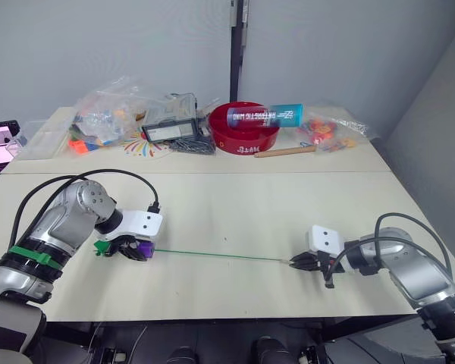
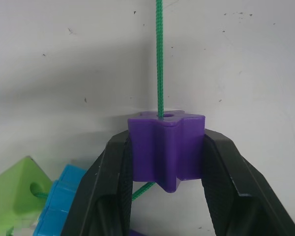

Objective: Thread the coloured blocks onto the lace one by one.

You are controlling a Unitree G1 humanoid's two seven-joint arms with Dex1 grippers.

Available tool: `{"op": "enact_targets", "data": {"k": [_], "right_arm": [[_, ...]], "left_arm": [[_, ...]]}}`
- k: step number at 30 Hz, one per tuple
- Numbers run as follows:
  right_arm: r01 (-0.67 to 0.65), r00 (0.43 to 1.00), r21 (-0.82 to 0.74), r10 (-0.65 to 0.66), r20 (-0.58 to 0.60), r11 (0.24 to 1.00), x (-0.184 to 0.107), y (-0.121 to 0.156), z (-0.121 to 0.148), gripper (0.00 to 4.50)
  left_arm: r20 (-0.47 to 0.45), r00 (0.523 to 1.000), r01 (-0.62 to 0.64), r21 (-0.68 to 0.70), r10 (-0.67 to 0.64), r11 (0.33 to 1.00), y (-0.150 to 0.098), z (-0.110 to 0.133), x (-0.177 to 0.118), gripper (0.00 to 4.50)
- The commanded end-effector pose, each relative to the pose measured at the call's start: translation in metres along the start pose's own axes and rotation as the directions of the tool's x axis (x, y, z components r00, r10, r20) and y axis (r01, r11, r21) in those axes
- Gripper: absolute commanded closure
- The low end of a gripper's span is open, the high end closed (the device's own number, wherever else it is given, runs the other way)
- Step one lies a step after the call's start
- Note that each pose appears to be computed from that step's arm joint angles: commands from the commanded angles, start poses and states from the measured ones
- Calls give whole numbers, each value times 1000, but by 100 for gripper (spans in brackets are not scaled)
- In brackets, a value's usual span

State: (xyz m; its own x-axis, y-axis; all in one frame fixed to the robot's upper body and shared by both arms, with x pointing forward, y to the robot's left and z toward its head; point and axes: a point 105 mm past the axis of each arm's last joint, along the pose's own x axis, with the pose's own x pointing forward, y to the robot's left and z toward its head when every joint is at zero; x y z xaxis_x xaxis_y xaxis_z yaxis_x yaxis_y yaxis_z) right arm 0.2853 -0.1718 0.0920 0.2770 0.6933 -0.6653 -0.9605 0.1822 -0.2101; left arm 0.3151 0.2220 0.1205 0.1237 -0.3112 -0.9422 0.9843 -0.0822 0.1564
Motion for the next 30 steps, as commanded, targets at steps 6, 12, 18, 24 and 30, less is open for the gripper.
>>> {"op": "enact_targets", "data": {"k": [6, 12, 18, 24, 30], "right_arm": [[52, 998, 17, -52, -18, 998, 2, -2, -9, 450], [52, 999, 0, -52, 17, 999, 11, -3, 2, 450], [21, 1000, -13, -21, -17, 1000, 8, -4, -3, 450], [21, 1000, -27, -21, -22, 999, 5, -9, -2, 450], [5, 999, -32, -6, -31, 999, 7, -8, -2, 450]], "left_arm": [[-62, 998, -30, -96, 24, 995, -5, -26, -4, 310], [-92, 995, -60, -161, 46, 985, -15, -47, -7, 310], [-112, 992, -80, -199, 59, 977, -24, -61, -12, 310], [-140, 987, -103, -228, 72, 968, -29, -73, -19, 310], [-176, 982, -115, -258, 70, 959, -37, -87, -26, 310]]}}
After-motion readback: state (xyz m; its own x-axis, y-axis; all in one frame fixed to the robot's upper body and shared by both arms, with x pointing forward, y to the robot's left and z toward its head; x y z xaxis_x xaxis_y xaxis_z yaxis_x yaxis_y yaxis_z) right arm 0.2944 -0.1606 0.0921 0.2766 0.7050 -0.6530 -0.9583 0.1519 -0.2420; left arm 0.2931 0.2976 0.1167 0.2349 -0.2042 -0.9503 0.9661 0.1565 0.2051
